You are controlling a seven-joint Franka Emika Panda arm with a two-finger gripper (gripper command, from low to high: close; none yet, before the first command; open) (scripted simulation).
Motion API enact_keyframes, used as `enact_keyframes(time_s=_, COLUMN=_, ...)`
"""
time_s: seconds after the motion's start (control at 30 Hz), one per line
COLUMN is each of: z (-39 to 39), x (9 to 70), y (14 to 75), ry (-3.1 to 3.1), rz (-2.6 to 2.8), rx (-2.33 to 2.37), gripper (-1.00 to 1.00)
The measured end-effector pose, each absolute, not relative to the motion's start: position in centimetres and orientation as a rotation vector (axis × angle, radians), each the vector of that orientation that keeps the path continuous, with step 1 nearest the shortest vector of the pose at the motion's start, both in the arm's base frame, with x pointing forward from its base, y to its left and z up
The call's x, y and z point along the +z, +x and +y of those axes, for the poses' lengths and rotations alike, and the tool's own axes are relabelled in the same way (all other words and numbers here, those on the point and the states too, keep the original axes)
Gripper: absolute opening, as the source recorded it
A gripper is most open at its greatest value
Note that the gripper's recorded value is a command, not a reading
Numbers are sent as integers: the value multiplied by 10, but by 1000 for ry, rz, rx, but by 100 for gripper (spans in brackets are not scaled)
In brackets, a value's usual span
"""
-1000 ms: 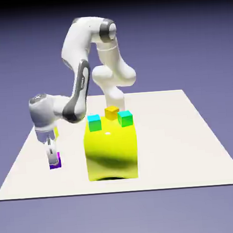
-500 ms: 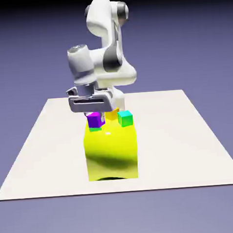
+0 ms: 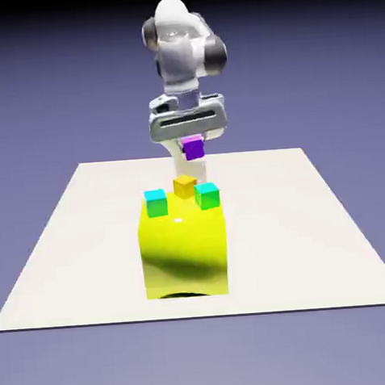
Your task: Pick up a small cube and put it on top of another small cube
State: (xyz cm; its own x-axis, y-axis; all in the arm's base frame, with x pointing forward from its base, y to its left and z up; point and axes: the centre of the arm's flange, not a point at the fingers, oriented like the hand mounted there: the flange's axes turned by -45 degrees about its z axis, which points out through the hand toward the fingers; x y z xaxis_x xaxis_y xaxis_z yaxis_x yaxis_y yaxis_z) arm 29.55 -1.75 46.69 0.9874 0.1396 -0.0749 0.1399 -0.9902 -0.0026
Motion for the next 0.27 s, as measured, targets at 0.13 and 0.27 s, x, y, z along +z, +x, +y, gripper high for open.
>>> enact_keyframes(time_s=0.13, z=-18, x=420, y=295, ry=3129, rz=220, rx=-118, gripper=-100)
enact_keyframes(time_s=0.27, z=-18, x=397, y=292, ry=3126, rz=220, rx=-118, gripper=100)
